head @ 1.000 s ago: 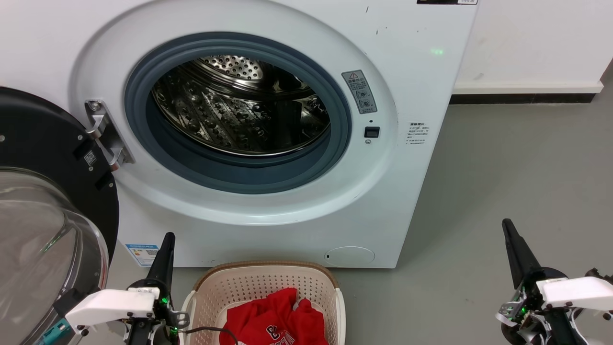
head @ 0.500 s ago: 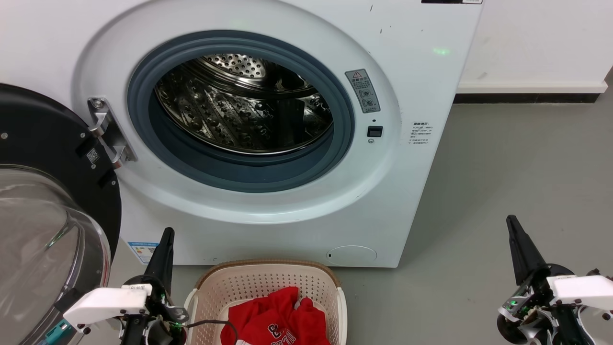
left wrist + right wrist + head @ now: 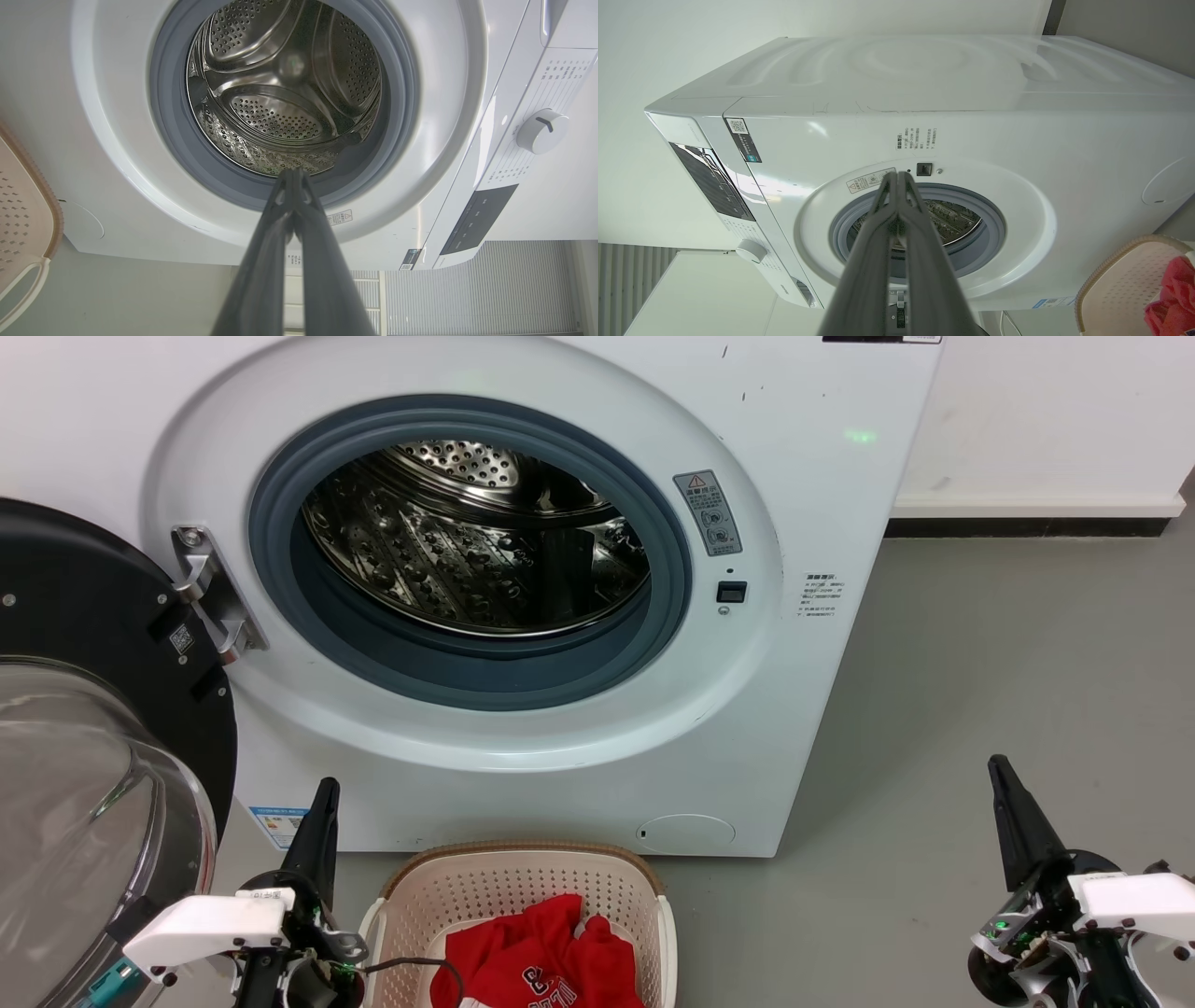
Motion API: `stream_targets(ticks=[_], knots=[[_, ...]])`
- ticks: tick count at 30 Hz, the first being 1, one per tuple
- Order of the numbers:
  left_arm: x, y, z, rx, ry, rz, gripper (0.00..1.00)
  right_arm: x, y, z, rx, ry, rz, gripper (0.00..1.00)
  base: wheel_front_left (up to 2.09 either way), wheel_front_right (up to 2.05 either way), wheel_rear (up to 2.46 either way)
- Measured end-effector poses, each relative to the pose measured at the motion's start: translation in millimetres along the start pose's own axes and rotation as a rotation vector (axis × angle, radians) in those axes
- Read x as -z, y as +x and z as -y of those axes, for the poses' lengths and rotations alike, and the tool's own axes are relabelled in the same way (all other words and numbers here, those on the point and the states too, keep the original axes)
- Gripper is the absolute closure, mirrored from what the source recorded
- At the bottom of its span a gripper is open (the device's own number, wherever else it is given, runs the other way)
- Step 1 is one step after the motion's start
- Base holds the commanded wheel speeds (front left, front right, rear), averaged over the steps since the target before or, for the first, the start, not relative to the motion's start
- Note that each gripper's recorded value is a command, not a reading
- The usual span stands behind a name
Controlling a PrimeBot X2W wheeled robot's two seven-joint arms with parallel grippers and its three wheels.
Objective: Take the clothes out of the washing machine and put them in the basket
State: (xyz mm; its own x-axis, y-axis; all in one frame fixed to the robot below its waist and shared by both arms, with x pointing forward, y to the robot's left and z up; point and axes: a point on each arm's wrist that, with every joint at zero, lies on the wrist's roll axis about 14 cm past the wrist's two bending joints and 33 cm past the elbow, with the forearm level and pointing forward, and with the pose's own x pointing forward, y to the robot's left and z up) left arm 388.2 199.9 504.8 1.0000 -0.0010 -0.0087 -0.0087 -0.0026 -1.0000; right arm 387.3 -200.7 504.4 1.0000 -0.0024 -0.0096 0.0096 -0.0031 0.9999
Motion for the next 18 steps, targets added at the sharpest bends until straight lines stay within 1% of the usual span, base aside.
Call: stream_targets(ticks=[18], knots=[[0.0, 0.0, 0.0, 0.0, 0.0, 0.0, 1.0, -0.4, -0.1, 0.2, 0.0, 0.0, 0.001, 1.0, 0.0, 0.0, 0.0]])
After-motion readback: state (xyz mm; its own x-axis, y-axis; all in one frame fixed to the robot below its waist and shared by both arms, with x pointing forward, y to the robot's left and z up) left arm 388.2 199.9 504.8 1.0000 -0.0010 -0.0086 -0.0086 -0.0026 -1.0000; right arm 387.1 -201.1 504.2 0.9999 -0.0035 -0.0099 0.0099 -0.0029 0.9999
